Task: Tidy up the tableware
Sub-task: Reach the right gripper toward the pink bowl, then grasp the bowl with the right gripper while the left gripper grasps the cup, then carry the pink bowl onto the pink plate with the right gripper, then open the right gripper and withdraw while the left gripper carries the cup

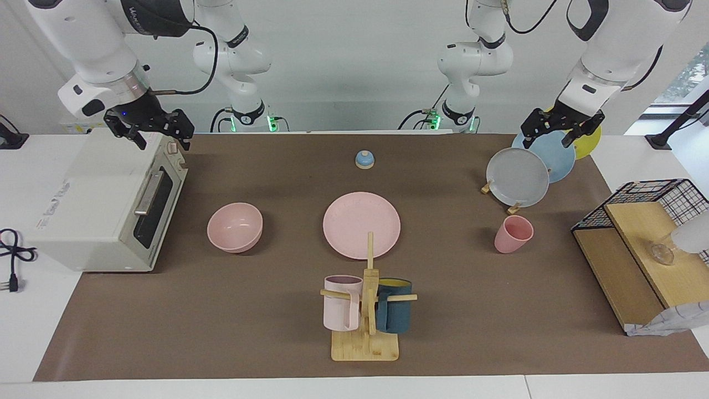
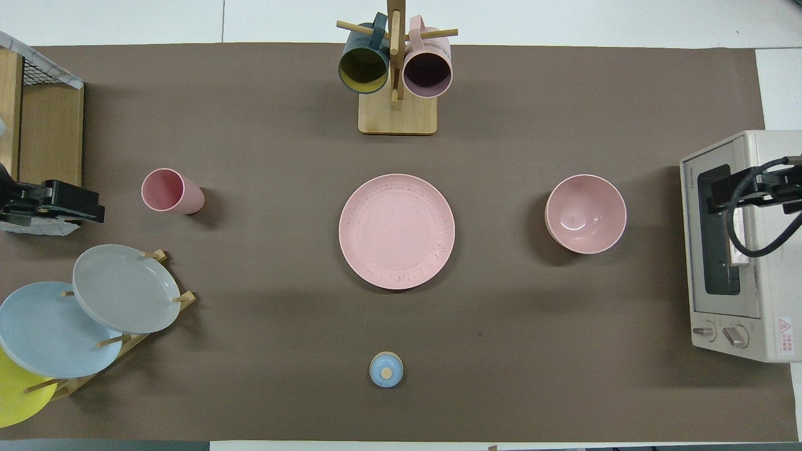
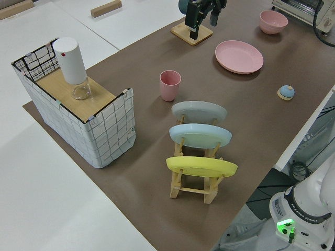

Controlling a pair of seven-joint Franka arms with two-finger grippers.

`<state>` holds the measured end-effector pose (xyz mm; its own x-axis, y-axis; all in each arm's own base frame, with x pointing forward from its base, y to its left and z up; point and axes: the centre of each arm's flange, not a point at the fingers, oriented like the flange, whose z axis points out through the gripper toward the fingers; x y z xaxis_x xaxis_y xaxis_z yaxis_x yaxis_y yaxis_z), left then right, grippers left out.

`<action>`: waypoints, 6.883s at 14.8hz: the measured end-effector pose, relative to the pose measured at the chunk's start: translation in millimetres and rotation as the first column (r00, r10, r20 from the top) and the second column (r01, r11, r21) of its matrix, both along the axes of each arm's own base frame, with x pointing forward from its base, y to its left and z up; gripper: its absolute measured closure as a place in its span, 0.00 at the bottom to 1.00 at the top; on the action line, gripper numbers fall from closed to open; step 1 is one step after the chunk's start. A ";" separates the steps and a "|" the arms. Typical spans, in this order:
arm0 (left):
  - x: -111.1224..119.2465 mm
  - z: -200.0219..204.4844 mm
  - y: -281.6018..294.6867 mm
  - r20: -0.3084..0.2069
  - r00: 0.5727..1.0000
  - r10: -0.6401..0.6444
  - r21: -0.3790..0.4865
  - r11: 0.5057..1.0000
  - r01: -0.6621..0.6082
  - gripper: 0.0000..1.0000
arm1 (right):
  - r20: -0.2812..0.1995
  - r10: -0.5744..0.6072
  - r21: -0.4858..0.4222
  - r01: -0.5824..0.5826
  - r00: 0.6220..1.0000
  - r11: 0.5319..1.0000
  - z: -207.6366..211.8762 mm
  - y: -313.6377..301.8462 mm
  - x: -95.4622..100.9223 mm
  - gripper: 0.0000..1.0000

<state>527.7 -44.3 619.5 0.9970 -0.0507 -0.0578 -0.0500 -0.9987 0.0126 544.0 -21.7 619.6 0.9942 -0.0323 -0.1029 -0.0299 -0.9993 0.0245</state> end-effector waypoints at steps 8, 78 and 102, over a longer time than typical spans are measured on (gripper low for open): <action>0.0 0.0 0.0 0.000 1.000 0.000 0.000 1.000 0.000 0.00 | 0.001 0.001 0.000 -0.001 1.000 1.000 0.5 0.8 -0.3 0.00; 101.1 -166.0 -41.7 -0.028 0.998 0.061 0.031 0.998 -0.060 0.94 | 0.111 0.117 -0.015 -0.116 0.987 0.993 -267.9 492.8 -13.5 0.89; -13.6 -147.1 -429.5 -0.070 0.971 0.227 -0.058 0.971 -0.231 0.94 | -0.067 -0.025 -0.042 0.023 0.997 0.999 -26.5 73.8 29.4 0.00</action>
<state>514.1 -473.8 472.4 0.9771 0.1724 -0.1246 0.1825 -0.9804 0.0745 573.5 52.1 593.1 0.9839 -0.0616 -0.1676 -0.0507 -0.9964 0.0683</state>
